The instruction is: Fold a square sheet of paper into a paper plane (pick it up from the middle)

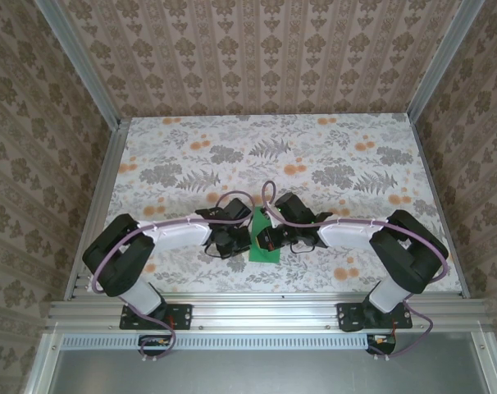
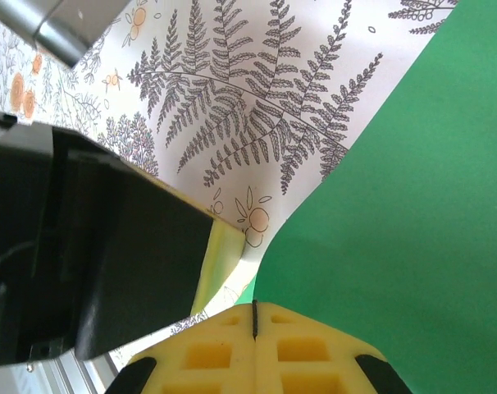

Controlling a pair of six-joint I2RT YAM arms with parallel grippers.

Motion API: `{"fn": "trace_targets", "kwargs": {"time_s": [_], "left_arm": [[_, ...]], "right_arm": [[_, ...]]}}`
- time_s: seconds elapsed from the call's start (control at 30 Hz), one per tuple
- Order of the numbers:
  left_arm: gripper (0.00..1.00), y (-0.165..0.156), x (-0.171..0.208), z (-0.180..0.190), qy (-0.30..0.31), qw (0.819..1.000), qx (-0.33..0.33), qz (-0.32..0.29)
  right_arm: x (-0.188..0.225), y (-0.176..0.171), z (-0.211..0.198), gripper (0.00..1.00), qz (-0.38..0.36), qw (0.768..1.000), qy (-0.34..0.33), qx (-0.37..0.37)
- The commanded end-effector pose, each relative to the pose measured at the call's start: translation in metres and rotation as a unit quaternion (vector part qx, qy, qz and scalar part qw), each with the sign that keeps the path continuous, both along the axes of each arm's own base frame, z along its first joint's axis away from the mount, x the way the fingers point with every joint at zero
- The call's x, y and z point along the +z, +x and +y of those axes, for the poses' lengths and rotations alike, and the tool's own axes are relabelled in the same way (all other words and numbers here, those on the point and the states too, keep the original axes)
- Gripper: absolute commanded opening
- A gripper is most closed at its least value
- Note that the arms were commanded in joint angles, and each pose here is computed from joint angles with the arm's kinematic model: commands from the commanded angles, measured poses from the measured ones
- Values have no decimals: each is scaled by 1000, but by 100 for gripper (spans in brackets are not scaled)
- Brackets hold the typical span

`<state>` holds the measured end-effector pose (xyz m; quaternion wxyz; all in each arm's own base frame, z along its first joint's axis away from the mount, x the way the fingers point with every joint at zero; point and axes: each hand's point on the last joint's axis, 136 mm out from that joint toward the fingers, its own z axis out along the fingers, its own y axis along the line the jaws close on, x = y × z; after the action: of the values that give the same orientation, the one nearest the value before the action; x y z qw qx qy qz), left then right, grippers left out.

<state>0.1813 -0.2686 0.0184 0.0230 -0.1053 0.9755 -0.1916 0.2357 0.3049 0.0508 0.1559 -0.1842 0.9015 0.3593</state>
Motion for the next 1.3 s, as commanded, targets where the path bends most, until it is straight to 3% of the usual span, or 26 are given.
{"fn": "trace_targets", "kwargs": {"time_s": [0.0,0.27,0.53,0.97,1.13,1.27], "left_arm": [[0,-9,14,-16,-52,999,13,0],[0,-15,15,-17,-81,995,55,-4],[0,-18,3,-32,-117,992,52,21],[0,-18,-27,18,-3,998,56,32],[0,-5,-20,20,-11,999,41,24],[0,-1,-15,22,0,1000,20,19]], "right_arm": [[5,5,0,5,-3,1000,15,-23],[6,7,-3,5,-5,999,19,-38],[8,7,-1,5,-4,999,23,-38],[20,13,-5,5,-15,998,32,-46],[16,14,-3,5,-12,997,47,-58],[2,14,-8,5,-11,998,21,-53]]}}
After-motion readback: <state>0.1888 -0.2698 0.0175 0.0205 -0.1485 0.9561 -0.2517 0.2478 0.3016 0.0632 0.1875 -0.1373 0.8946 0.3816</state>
